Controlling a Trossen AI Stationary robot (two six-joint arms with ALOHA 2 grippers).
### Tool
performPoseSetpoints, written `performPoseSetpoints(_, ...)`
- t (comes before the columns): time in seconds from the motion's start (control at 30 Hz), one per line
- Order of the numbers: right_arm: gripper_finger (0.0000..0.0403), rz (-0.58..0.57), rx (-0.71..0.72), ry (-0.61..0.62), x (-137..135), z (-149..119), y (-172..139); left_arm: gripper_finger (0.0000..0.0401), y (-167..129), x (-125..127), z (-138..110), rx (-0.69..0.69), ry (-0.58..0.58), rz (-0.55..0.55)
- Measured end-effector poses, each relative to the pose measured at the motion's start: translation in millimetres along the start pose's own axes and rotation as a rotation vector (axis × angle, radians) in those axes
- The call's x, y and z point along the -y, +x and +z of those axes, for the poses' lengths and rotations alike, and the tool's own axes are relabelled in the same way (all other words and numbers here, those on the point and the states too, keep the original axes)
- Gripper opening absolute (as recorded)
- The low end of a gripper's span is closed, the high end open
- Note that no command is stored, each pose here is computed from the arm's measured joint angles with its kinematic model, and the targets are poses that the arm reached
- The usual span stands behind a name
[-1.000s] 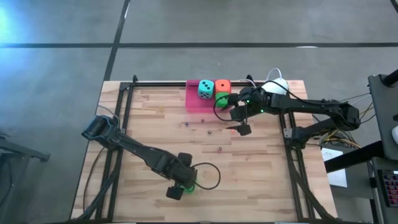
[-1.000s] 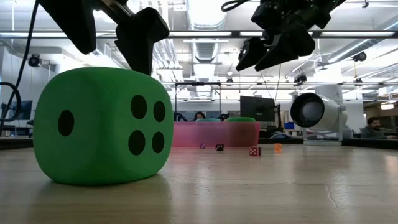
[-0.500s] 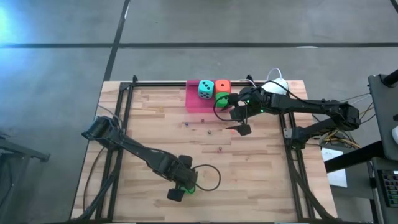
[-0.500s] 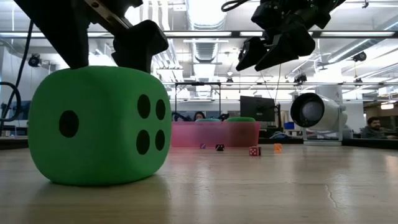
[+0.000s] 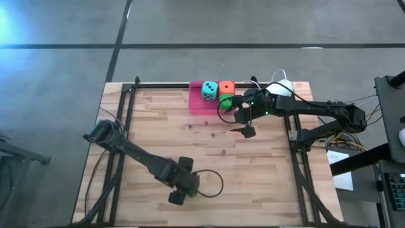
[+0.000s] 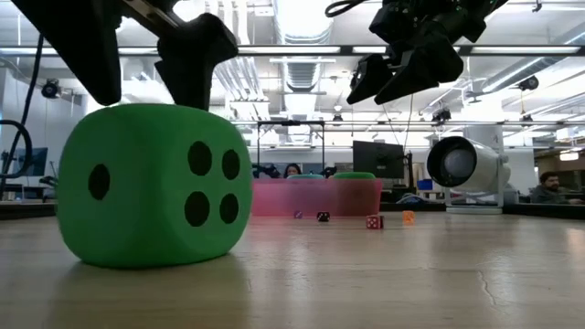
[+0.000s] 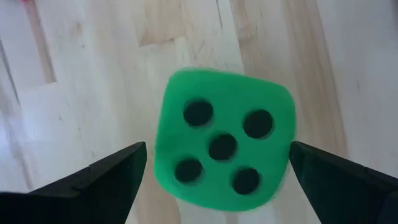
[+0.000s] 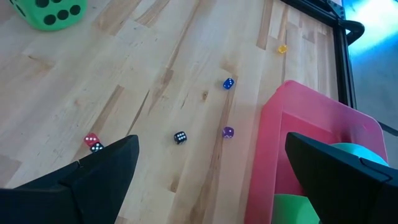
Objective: Pick & Place Dice
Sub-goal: Put the large green dice into the the pink bin
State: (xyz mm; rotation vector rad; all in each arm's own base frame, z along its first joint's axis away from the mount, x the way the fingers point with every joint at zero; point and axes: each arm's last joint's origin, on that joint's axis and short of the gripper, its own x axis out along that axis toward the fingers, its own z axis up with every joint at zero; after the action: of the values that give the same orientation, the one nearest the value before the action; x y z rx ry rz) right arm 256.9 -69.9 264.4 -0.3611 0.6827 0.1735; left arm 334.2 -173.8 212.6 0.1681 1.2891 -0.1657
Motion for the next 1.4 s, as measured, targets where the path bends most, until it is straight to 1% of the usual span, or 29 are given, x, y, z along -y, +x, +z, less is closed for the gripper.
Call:
performPoseSetpoints(0.3,0.0400,0.000,0.000,0.001,0.0,0.0,0.0,0.0400,0.4,0.6,0.3,0.000,-0.005,-0.006)
performPoseSetpoints(0.5,0.0400,0.000,0.000,0.001,0.0,0.0,0.0,0.0400,5.2,1.1,0.6,-0.012,0.060,-0.012)
performPoseSetpoints(0.57,0.0400,0.000,0.000,-0.001,0.1,0.0,0.0,0.0400,9.8,0.0,1.1,-0.022,0.068,-0.006)
performPoseSetpoints(0.77,0.0400,0.000,0.000,-0.001,0.0,0.0,0.0,0.0400,10.1,-1.9,2.0,-0.021,0.080,-0.016)
performPoseSetpoints(1.07,0.0400,0.000,0.000,-0.001,0.0,0.0,0.0,0.0399,12.3,-3.0,2.6,-0.023,0.085,-0.034)
performPoseSetpoints(1.4,0.0400,0.000,-0.001,0.000,0.0,-0.1,0.0,0.0400,21.3,-8.1,-0.8,-0.027,0.068,-0.084)
